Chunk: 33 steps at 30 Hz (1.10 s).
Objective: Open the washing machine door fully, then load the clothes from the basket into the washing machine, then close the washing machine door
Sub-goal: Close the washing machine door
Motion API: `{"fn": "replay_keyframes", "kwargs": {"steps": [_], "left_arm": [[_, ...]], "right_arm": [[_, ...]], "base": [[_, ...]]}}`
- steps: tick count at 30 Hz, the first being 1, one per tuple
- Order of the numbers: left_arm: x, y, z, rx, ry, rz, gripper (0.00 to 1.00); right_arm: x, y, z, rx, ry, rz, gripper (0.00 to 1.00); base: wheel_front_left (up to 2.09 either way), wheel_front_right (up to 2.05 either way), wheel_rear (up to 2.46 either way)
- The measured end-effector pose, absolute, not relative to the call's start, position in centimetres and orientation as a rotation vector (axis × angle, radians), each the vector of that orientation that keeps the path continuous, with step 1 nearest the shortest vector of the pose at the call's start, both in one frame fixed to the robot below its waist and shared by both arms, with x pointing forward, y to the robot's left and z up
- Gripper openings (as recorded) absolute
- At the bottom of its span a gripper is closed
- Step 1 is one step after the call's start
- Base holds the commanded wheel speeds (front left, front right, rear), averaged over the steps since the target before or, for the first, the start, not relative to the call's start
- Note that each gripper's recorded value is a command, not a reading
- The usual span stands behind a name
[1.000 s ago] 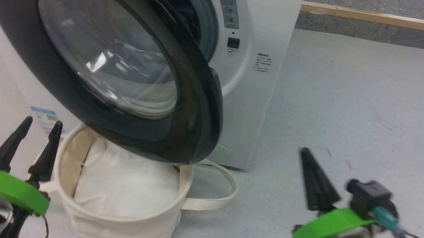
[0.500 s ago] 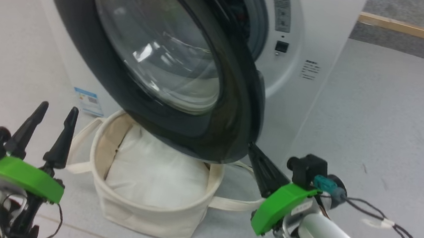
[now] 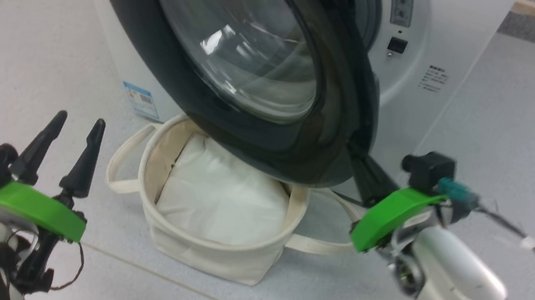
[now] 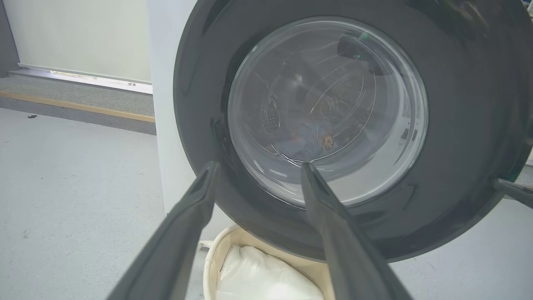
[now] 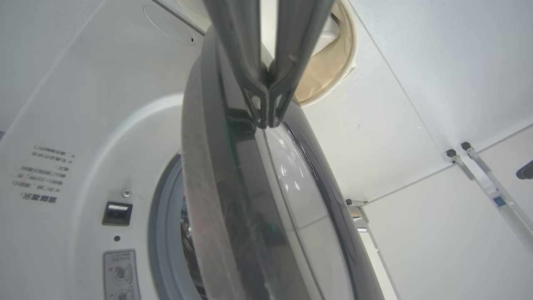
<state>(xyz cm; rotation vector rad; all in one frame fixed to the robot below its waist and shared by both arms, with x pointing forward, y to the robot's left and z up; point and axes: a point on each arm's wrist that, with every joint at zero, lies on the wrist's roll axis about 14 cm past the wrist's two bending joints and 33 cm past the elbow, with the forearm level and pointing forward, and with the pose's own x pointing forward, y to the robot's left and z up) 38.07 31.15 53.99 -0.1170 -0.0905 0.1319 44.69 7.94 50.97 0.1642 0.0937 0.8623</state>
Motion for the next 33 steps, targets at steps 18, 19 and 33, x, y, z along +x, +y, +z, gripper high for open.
{"fn": "replay_keyframes", "kwargs": {"steps": [18, 19, 33], "left_arm": [[42.5, 32.1, 51.4, -0.085, -0.016, 0.146, 1.00], [42.6, 32.1, 51.1, -0.086, -0.010, 0.148, 1.00], [42.7, 30.3, 53.1, -0.125, -0.072, 0.101, 1.00]], "right_arm": [[58.8, 2.9, 51.7, 0.171, -0.021, 0.673, 0.00], [58.9, 3.1, 51.4, 0.176, -0.019, 0.678, 0.00], [53.3, -0.4, 53.1, 0.185, -0.056, 0.621, 1.00]], "base": [[0.00, 0.00, 0.00], [0.00, 0.00, 0.00], [0.00, 0.00, 0.00]]}}
